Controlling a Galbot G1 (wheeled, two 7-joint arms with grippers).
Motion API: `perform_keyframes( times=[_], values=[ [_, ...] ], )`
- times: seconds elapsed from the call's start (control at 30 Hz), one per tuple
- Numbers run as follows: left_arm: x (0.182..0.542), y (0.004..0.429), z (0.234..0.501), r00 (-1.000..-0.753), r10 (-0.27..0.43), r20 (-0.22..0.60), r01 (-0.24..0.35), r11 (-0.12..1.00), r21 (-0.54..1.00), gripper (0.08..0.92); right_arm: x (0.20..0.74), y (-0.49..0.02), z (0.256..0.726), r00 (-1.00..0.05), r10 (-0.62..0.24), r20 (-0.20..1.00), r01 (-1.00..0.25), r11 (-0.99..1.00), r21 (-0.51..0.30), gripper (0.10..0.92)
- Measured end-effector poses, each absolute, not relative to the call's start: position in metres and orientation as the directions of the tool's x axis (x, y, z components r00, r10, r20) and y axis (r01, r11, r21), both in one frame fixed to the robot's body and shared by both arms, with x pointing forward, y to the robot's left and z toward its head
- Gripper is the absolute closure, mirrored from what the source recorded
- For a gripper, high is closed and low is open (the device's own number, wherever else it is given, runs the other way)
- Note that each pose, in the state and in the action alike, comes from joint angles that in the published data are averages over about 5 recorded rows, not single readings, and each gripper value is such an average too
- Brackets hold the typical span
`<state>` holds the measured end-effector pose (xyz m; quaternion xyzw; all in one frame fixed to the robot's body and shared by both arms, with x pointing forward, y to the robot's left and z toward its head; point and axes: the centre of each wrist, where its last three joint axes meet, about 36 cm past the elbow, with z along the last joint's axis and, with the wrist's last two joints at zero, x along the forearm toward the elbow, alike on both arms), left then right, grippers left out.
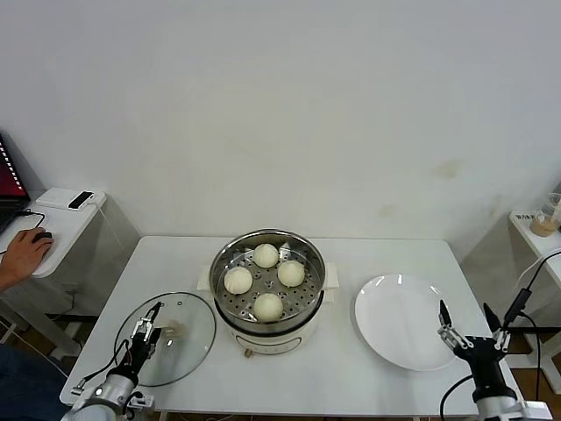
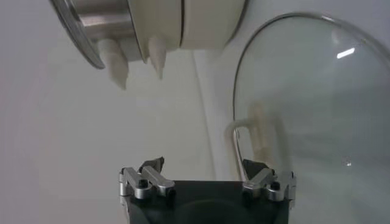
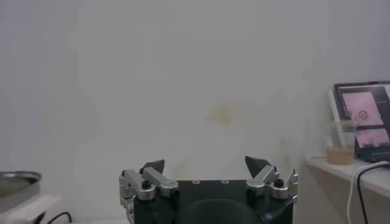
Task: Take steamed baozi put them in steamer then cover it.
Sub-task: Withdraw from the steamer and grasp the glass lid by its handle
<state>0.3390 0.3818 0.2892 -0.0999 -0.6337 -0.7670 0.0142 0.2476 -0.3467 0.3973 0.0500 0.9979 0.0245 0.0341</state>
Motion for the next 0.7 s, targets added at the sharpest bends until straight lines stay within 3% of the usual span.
perform_keyframes(
  times=[0.27, 0.7],
  values=[
    [0.359, 0.38, 0.284, -0.981, 0.103, 0.166, 0.146, -0.181, 0.972, 0.209, 0.246, -0.343, 0.395, -0.994, 0.097, -0.057, 0.095, 0.994, 0.047, 0.2],
    [0.363, 0.384, 0.275, -0.979, 0.08, 0.188, 0.174, -0.155, 0.972, 0.579, 0.247, -0.342, 0.398, -0.994, 0.091, -0.062, 0.089, 0.995, 0.041, 0.2]
  ],
)
